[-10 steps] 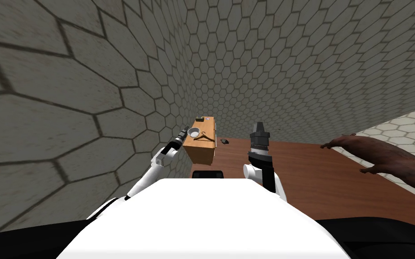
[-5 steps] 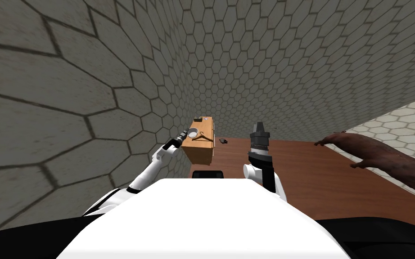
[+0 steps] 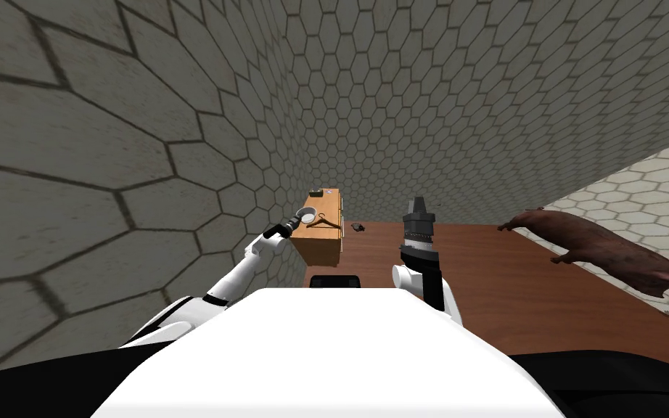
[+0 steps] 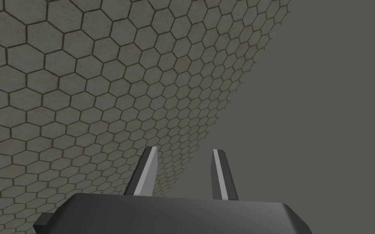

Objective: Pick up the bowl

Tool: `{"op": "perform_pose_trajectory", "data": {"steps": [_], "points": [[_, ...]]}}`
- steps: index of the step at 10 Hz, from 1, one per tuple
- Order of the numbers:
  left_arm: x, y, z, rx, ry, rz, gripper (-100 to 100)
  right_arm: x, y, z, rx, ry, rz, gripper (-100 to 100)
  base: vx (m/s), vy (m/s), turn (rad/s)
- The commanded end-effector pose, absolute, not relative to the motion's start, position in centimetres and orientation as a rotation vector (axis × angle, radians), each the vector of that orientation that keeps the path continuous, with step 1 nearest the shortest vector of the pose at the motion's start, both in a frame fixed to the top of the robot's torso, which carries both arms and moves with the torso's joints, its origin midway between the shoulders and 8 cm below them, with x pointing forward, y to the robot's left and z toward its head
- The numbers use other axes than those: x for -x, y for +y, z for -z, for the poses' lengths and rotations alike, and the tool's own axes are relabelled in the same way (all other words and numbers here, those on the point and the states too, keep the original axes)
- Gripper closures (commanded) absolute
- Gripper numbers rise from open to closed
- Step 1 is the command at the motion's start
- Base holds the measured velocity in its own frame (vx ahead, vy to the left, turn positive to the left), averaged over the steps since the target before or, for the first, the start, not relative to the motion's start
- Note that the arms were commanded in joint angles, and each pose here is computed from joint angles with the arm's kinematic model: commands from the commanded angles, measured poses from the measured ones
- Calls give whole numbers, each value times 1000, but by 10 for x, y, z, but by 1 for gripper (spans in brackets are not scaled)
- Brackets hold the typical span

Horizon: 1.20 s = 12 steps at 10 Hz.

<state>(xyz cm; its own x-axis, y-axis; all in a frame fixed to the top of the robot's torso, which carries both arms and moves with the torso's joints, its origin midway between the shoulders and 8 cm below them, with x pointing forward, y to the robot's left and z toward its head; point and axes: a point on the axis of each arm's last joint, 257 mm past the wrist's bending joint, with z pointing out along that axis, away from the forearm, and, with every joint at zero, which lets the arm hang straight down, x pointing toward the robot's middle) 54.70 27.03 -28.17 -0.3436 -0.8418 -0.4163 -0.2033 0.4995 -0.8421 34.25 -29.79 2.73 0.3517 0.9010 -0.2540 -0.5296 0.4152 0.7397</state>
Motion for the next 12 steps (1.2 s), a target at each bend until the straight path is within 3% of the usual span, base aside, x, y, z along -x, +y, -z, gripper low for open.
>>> {"op": "perform_pose_trajectory", "data": {"steps": [1,12], "points": [[-549,281,298,908,1887,830,-100,-342,-298,-27,-606,719,-1002,0,18,-17,-86],[-534,372,367,1152,2140,540,-100,-342,-298,-27,-606,719,-1002,0,13,-16,-76]]}}
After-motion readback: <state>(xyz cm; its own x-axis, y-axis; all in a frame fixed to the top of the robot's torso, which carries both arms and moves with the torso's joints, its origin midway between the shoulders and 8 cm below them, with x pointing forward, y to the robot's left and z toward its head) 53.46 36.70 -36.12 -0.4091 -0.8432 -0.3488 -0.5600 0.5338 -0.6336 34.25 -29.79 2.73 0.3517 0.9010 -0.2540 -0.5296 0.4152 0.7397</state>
